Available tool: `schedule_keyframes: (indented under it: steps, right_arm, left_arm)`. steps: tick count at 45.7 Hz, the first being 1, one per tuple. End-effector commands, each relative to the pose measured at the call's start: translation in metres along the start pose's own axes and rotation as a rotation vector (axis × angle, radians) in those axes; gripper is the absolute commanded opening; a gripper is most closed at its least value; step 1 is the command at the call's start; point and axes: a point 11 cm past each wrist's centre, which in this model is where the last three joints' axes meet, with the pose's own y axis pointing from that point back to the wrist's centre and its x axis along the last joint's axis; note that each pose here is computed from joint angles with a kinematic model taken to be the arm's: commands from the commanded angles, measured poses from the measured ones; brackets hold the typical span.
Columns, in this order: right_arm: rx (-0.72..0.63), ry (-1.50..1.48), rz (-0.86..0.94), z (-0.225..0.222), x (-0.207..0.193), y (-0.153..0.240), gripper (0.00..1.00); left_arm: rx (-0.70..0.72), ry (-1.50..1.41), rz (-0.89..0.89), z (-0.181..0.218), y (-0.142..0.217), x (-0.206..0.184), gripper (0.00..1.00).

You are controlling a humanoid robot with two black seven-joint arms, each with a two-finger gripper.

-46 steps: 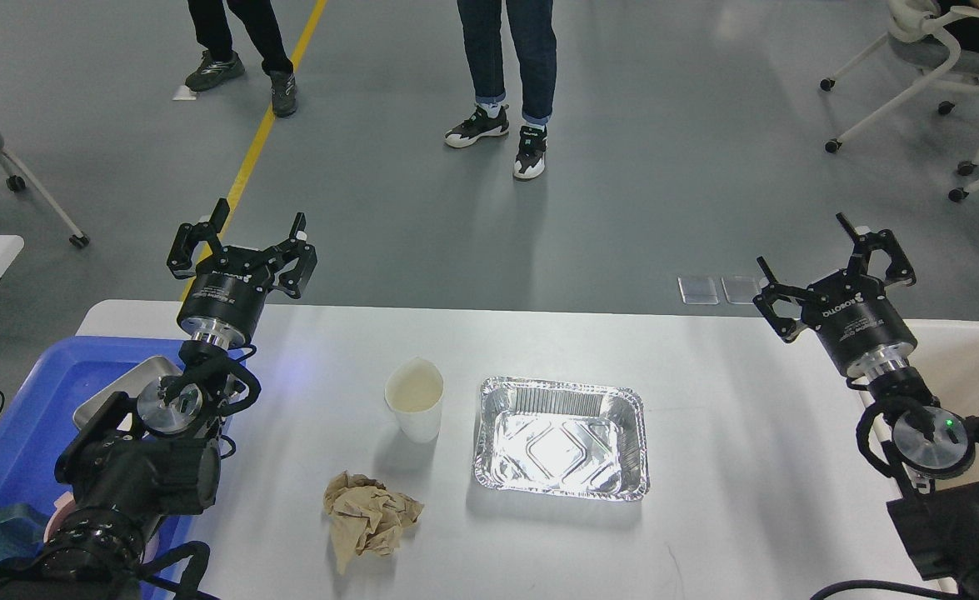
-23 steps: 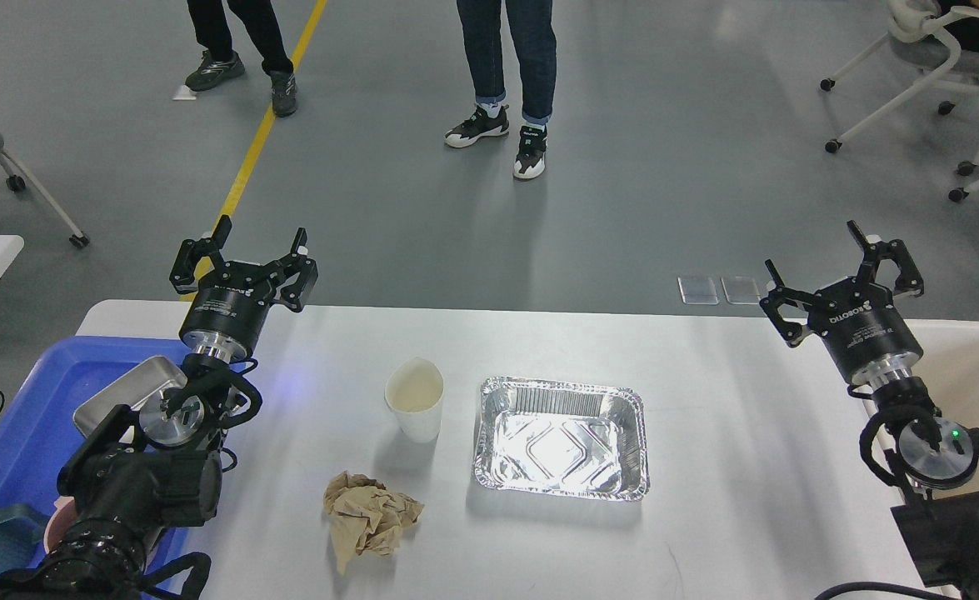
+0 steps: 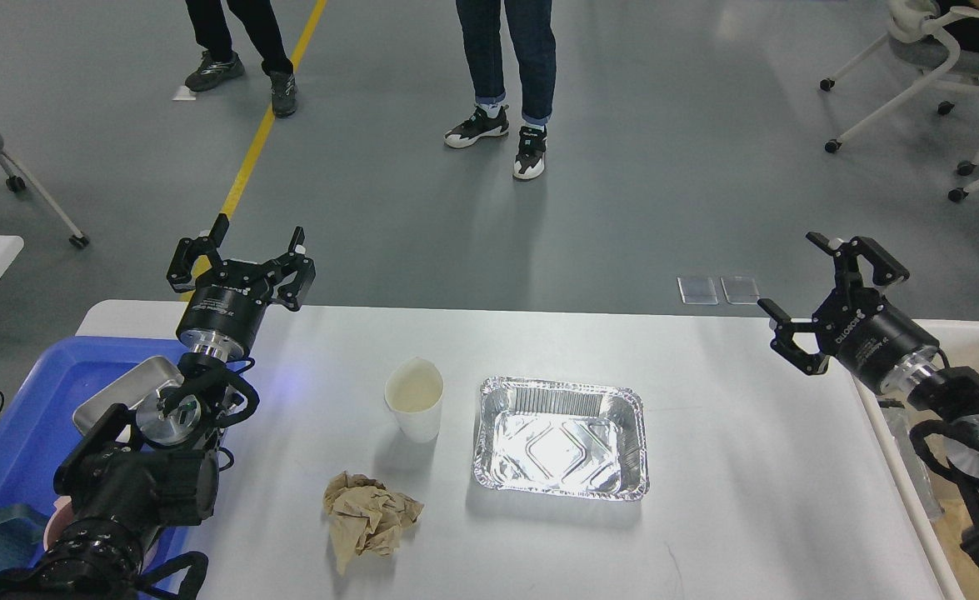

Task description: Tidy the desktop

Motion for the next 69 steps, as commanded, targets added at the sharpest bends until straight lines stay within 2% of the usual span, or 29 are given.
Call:
schedule_keyframes:
  steps: [1,11,19,29,37,53,69]
  right_arm:
    - [-0.170,0.178,-0.098,0.011,-0.013,0.010,1.00]
    - [-0.409,0.521,-0.174,-0.005,-0.010,0.041,1.00]
    - [-0.546,0.751,-0.214,-0.028,-0.017,0.073,1.00]
    - [-0.748,0.981,-0.197,-0.076,-0.011,0.120,1.00]
    - [-0.873,1.152,-0.170,-0.118,-0.012,0.140,1.00]
    - [-0.973,1.423,-0.144,-0.183,-0.049,0.149,1.00]
    - [-0.989,1.508,-0.276,-0.162,-0.083,0.143,1.00]
  left_arm:
    - [0.009,-0.002,0.001,-0.001,0.001,0.001,0.97]
    - [0.008,-0.007,0.022,0.004,0.011,0.011,0.97]
    - [0.013,-0.015,0.057,0.005,0.024,0.024,0.97]
    - [0.074,-0.064,0.097,0.000,0.038,0.037,0.97]
    - [0.067,-0.091,0.107,0.013,0.043,0.038,0.97]
    - [0.104,-0.096,0.108,0.011,0.042,0.037,0.97]
    - [0.161,-0.120,0.123,0.000,0.044,0.041,0.97]
